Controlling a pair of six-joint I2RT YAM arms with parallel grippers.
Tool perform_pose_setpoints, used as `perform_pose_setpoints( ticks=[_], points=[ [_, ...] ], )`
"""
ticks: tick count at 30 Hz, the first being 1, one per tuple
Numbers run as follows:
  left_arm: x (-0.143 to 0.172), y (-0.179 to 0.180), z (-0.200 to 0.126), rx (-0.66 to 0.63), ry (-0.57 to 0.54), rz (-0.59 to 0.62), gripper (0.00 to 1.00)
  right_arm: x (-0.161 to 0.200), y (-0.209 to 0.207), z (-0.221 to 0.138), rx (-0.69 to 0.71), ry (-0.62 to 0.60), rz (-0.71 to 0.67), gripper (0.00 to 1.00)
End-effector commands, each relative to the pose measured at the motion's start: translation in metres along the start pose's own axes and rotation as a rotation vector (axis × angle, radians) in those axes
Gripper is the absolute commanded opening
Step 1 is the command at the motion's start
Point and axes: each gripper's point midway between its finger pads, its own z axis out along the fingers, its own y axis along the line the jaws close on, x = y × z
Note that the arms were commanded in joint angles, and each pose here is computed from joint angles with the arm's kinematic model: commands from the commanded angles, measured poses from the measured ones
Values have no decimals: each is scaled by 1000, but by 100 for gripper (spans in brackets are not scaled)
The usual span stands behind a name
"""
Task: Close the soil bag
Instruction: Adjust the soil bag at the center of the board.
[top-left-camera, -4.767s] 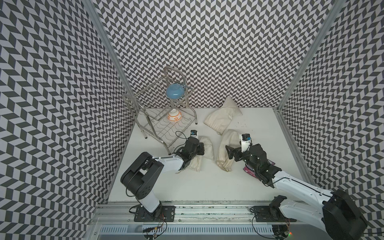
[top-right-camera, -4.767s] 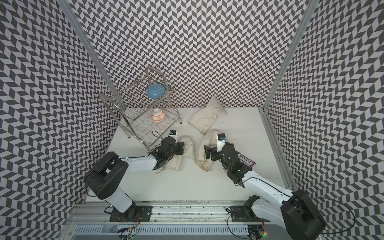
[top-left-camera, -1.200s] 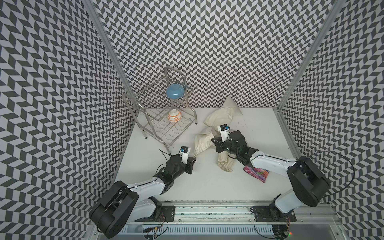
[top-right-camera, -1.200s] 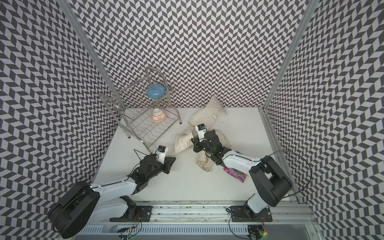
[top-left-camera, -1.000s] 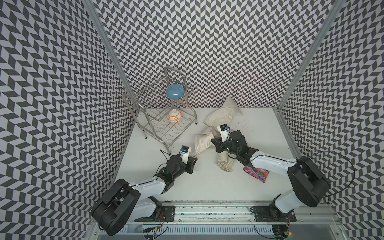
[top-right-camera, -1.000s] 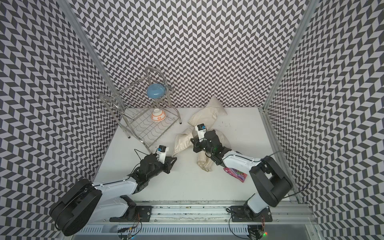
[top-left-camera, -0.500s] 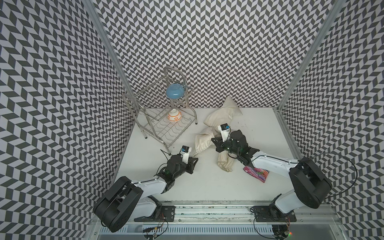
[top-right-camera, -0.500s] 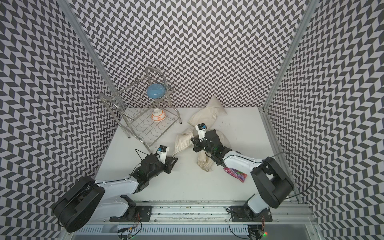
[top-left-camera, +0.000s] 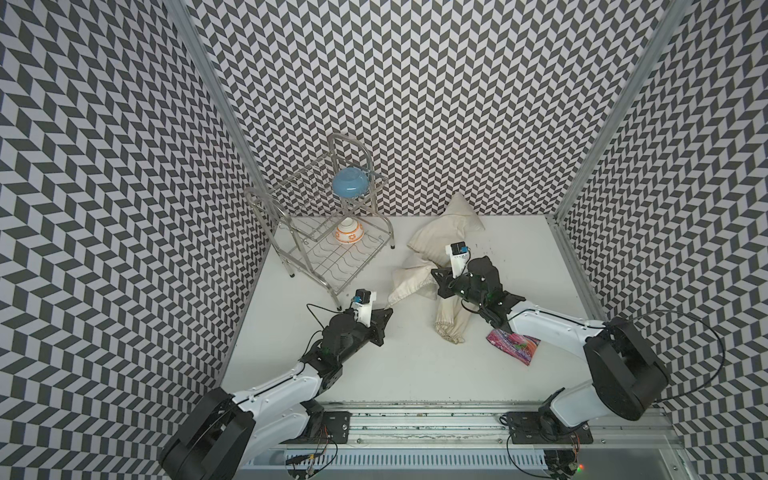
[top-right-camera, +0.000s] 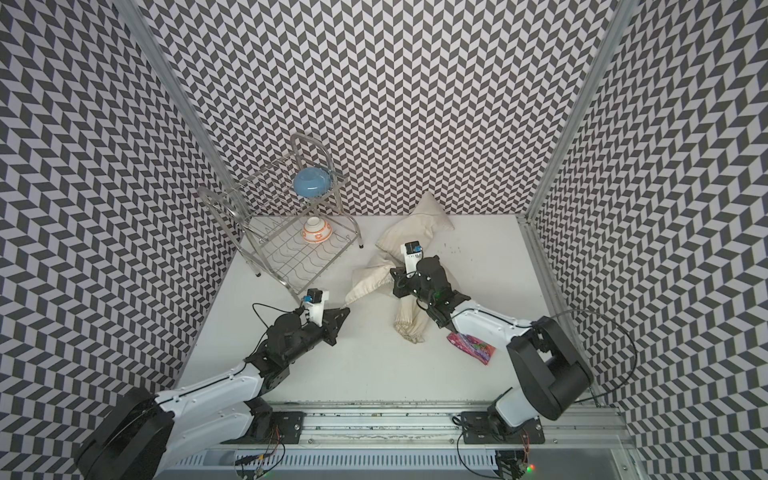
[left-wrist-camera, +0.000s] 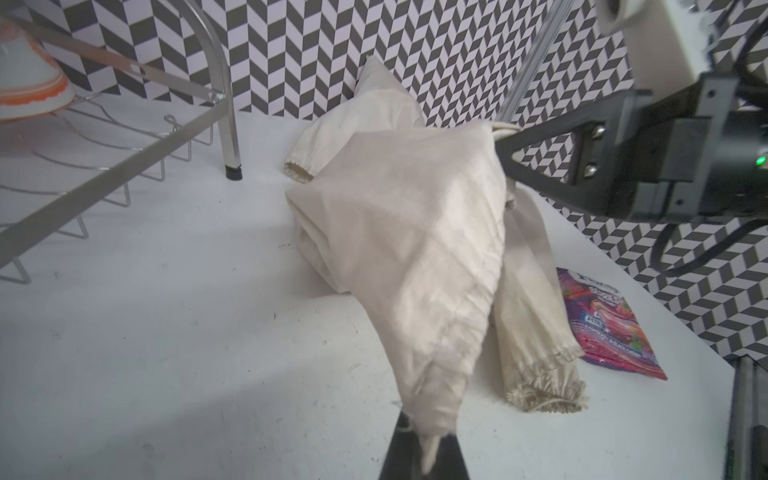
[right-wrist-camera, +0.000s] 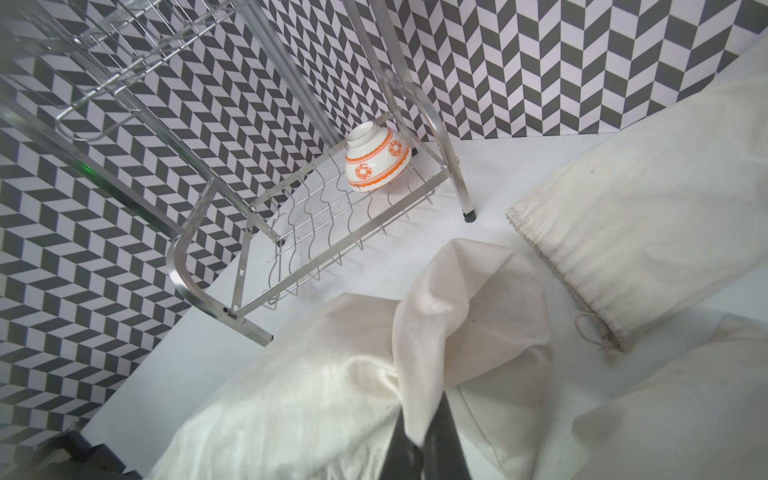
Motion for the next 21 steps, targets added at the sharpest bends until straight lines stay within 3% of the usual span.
perform_pose_setpoints(
  ticks=[1, 7, 13, 17, 21],
  points=[
    [-3, 4, -6, -39, 24, -17, 0, -44, -37, -17, 133, -152, 27, 4],
    [-57, -12, -14, -14, -90, -64, 2, -62, -57, -33, 189, -194, 11, 11],
    [-109, -34, -6, -2, -44, -79, 3, -90, -13, -73, 34, -320, -153, 44],
    [-135, -38, 3, -61, 51, 8, 10, -103, 21, -110, -74, -436, -309, 62],
    [-156, -45, 13, -61, 115, 67, 11, -97, 61, -128, -211, -511, -479, 71]
  ],
)
